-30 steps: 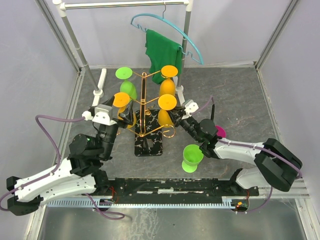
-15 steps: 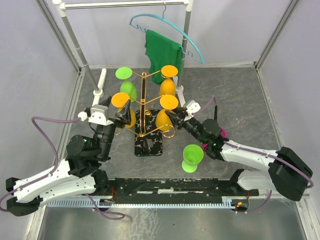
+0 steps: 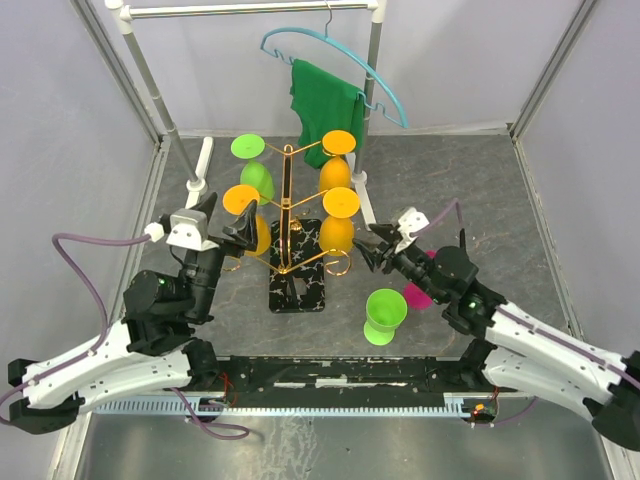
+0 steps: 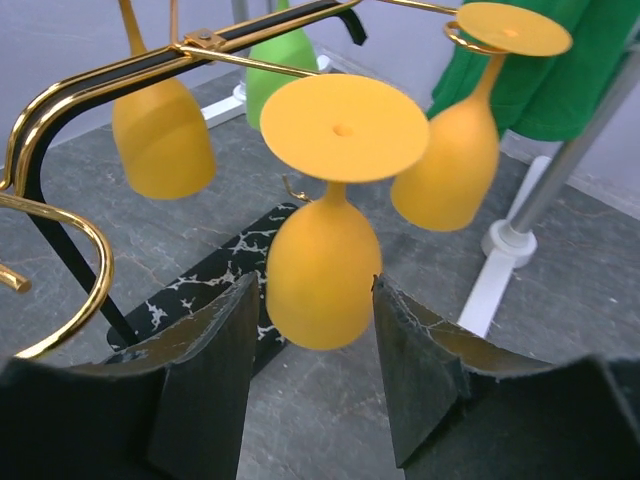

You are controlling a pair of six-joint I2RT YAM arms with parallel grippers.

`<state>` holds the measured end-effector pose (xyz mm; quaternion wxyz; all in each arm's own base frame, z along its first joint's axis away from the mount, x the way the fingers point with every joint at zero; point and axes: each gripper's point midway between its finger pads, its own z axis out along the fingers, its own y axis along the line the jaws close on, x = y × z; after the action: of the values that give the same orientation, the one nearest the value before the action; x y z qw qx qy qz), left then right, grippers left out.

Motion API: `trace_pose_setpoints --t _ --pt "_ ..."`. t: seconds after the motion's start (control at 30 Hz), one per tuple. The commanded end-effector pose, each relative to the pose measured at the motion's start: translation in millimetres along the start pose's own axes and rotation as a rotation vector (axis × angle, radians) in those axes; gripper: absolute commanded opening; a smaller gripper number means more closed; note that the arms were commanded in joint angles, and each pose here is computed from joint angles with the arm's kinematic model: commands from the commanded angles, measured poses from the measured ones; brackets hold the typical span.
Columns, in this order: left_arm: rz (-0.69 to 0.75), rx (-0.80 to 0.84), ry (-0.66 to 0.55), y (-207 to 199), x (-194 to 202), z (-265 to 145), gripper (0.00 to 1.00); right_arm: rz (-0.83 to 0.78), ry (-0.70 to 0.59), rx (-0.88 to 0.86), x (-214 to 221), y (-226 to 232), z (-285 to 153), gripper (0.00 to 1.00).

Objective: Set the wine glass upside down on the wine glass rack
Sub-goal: Turn the wine glass upside down at the wine rack, then pick up the wine glass at the center of the board.

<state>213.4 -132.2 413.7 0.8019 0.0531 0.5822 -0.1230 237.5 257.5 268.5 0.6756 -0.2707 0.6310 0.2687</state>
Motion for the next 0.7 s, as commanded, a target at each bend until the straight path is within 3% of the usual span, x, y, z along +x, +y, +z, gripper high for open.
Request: trace_pose_setpoints --t 0.0,0.33,0.67 --pt "-0.070 0.014 -0.012 -2.7 -20.0 2.6 0.81 -0.023 0.067 0.080 -12.6 -17.1 -24.7 0.58" --pt "-0.037 0.087 0.064 -26.4 -19.7 12.2 0.83 -0.089 0.220 0.253 4.1 -53.0 -68.8 0.63" --pt "0.004 0.194 0.142 -60.3 -28.9 26.6 0.88 -0.110 0.256 0.526 -13.9 -98.3 -106.5 0.66"
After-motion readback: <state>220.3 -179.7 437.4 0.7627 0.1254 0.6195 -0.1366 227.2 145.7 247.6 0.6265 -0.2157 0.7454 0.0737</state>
